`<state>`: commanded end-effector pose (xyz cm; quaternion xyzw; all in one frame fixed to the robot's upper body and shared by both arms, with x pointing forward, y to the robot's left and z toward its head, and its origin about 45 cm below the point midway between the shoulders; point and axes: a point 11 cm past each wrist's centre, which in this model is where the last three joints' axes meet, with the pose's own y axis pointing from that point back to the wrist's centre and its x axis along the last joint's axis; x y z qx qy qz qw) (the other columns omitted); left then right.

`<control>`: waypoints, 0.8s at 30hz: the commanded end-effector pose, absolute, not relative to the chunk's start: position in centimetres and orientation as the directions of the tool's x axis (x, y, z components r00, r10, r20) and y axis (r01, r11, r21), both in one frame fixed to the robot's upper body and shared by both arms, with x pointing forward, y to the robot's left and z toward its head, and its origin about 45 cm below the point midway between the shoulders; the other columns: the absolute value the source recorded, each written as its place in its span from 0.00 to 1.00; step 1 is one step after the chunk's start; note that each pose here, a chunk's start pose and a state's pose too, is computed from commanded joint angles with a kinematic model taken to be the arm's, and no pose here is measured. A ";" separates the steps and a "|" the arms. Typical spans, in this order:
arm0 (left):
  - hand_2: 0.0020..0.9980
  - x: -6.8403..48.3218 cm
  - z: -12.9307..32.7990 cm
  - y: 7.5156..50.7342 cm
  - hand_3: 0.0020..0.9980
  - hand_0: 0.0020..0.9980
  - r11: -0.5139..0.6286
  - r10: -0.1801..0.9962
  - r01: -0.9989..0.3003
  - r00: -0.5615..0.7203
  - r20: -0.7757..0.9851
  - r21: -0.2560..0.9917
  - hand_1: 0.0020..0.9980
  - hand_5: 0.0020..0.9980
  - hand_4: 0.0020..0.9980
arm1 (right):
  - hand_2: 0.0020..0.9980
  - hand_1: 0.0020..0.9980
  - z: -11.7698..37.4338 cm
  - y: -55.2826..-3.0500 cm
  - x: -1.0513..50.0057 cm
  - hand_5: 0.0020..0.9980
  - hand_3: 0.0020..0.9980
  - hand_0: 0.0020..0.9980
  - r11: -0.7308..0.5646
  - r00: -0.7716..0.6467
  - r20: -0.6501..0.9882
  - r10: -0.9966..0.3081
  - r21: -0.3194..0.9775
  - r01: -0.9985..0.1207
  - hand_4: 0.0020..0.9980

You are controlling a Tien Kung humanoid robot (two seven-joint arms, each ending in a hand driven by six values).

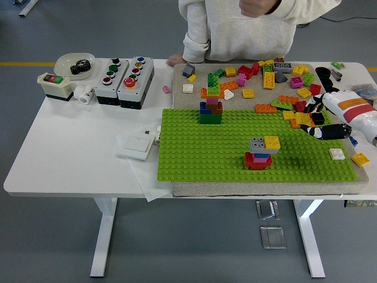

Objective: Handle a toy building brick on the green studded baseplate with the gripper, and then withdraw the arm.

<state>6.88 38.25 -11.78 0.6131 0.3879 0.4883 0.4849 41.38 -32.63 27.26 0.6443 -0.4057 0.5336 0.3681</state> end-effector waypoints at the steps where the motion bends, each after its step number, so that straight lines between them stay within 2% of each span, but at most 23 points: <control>1: 0.64 6.9 -11.8 38.3 0.56 0.78 -0.229 0.949 0.002 0.222 0.223 0.973 0.71 0.61 0.59 | 0.57 0.52 27.5 -32.2 41.2 0.26 0.52 0.50 -0.412 0.105 0.986 -0.129 0.043 -0.910 0.64; 12: 0.64 7.1 -11.7 38.4 0.56 0.78 -0.231 0.949 -0.002 0.219 0.226 0.973 0.71 0.61 0.59 | 0.57 0.52 28.4 -28.7 39.9 0.26 0.52 0.50 -0.504 0.163 0.982 -0.100 0.091 -0.859 0.65; 24: 0.64 7.3 -11.7 38.5 0.56 0.78 -0.233 0.949 -0.003 0.216 0.228 0.972 0.71 0.61 0.59 | 0.58 0.54 28.0 -26.4 39.2 0.28 0.52 0.50 -0.539 0.190 0.979 -0.071 0.122 -0.833 0.68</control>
